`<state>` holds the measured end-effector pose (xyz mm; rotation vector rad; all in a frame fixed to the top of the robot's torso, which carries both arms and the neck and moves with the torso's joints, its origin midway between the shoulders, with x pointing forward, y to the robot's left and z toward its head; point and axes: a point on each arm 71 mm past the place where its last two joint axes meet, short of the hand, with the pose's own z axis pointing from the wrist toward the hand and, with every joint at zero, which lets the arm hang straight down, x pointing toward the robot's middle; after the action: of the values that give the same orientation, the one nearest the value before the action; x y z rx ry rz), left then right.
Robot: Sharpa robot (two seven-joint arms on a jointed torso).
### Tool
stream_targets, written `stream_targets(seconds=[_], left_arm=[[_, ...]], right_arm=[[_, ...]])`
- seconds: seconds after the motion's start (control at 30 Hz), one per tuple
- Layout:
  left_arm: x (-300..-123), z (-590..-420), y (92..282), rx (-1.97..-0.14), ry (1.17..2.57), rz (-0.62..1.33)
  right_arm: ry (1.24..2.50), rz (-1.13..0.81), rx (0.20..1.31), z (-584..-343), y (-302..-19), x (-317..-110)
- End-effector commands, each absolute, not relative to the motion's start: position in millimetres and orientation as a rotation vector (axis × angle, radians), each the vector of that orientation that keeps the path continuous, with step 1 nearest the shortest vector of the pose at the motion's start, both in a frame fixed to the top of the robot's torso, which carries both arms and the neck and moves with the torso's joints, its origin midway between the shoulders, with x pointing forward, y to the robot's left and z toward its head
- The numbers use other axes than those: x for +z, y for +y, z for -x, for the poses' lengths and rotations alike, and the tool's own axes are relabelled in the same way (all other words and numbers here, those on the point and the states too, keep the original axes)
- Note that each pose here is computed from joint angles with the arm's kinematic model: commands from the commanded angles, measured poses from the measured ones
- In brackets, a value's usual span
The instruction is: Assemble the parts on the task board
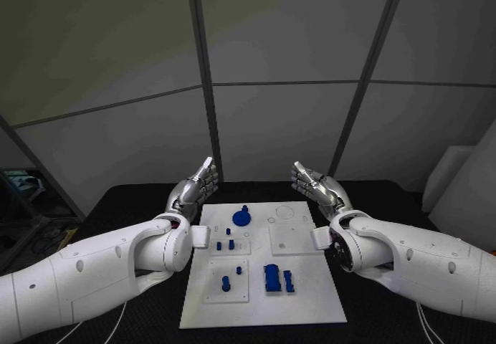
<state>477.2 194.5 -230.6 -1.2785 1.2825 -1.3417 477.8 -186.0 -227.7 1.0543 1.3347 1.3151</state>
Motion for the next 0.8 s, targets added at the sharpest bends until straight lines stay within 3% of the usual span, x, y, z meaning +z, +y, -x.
stream_targets(seconds=[0.03, 0.2, 0.8], left_arm=[[-224.7, -469.4, 196.1, -1.239, 1.216, 1.216], [-224.2, -461.9, 192.5, -1.229, 1.218, 1.209], [-224.2, -461.8, 192.4, -1.229, 1.218, 1.209]], right_arm=[[1.224, -1.178, 1.241, -470.5, -192.7, -224.8], [1.218, -1.207, 1.23, -462.2, -192.4, -224.2], [1.218, -1.209, 1.229, -461.8, -192.4, -224.2]])
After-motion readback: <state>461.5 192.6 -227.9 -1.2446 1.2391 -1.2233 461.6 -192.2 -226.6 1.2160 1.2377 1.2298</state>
